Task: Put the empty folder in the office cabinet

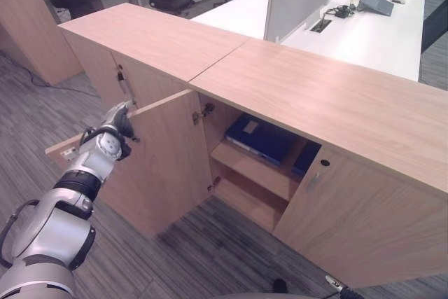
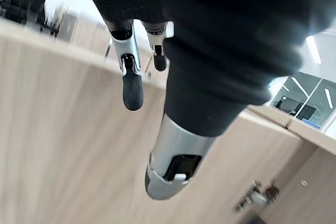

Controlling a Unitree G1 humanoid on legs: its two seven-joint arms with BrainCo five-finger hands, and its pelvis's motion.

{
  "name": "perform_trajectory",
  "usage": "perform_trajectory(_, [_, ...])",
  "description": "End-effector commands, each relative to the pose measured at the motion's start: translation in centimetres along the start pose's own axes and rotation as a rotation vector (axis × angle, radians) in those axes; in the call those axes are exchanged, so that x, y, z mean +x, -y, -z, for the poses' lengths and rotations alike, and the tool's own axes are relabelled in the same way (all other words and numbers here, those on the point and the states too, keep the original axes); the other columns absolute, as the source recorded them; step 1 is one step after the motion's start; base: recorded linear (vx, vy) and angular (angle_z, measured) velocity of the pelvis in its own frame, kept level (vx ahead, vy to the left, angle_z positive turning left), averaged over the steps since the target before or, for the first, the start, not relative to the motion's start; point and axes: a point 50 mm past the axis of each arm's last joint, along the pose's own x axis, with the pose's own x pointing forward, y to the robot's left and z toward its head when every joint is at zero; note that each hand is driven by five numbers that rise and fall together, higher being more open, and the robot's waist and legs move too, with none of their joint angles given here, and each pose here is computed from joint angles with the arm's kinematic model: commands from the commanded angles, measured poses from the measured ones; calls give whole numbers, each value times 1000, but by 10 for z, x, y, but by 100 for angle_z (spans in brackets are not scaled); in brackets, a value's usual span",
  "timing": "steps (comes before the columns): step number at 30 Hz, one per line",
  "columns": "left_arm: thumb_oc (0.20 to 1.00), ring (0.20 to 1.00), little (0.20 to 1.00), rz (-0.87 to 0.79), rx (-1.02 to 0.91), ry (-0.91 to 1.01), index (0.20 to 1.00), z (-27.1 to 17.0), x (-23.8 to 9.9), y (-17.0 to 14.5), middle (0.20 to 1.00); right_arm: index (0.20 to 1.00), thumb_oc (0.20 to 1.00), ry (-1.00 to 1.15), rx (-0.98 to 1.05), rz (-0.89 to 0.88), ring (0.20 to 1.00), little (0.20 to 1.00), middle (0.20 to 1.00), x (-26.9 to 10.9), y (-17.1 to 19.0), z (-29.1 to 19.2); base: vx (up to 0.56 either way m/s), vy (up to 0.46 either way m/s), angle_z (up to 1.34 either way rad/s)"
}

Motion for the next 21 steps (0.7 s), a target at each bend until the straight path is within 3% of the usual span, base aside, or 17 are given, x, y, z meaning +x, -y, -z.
perform_trajectory(1, [1000, 1000, 1000, -86, -70, 5, 1000, -11, 8, -31, 1000, 1000, 1000, -2, -50, 10, 1000, 1000, 1000, 1, -2, -10, 0, 0, 0])
perform_trajectory(14, [1000, 1000, 1000, 67, -53, -129, 1000, 14, 3, 30, 1000, 1000, 1000, 11, -95, 7, 1000, 1000, 1000, 2, -4, -16, -3, -2, 0])
perform_trajectory(17, [1000, 1000, 1000, 184, -91, -124, 1000, 9, -5, 72, 1000, 1000, 1000, 1, -113, 9, 1000, 1000, 1000, 2, -6, -14, -34, -20, 0])
perform_trajectory(18, [1000, 1000, 1000, 282, -124, -122, 1000, 6, -16, 106, 1000, 1000, 1000, -2, -113, 9, 1000, 1000, 1000, 2, -7, -15, 0, 0, 0])
perform_trajectory(21, [1000, 1000, 1000, 470, -245, -91, 1000, -6, -43, 164, 1000, 1000, 1000, -6, -106, 4, 1000, 1000, 1000, 3, -11, -14, -5, -6, -1])
